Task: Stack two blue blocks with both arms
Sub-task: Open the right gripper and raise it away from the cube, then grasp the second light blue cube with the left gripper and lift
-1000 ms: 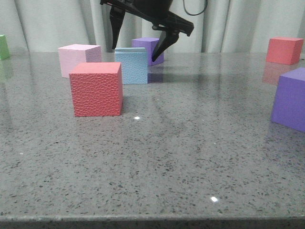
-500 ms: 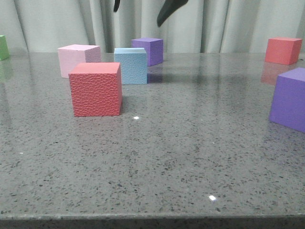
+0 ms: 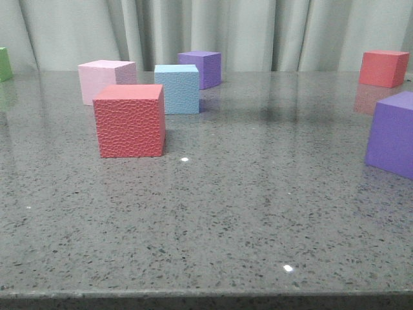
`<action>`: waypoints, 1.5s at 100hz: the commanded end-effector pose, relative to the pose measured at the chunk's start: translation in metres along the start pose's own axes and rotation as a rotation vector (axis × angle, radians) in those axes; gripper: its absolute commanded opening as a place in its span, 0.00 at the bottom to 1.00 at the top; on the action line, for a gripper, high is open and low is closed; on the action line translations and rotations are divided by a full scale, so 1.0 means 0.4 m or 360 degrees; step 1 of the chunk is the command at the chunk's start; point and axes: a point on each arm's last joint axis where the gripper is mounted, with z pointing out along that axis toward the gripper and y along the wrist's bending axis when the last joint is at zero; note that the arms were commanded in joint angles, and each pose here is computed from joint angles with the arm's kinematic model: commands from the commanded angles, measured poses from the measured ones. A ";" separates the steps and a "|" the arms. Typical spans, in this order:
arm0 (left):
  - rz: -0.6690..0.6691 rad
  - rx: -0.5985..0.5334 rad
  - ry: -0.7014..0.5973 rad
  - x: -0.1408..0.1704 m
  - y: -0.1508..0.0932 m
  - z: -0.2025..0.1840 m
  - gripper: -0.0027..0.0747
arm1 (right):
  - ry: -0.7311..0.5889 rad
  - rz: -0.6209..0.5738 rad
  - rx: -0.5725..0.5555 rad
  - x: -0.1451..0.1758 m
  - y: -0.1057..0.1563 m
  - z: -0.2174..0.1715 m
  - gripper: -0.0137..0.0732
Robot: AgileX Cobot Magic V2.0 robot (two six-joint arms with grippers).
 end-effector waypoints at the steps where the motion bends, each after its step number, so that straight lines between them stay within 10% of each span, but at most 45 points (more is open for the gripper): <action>1: 0.0013 0.0024 -0.0120 -0.052 -0.002 -0.008 0.86 | -0.0270 -0.0064 -0.0068 -0.002 0.007 -0.129 0.86; 55: 0.0069 0.0070 0.0029 -0.119 -0.008 0.175 0.86 | -0.0485 -0.0090 -0.0111 0.247 -0.071 -0.281 0.86; 103: 0.0133 0.0145 0.0186 -0.088 -0.017 0.289 0.85 | -0.0467 -0.0089 -0.0105 0.266 -0.078 -0.283 0.86; 150: -0.0015 0.0202 0.0222 -0.106 -0.026 0.266 0.44 | -0.0472 -0.0089 -0.0107 0.266 -0.077 -0.285 0.86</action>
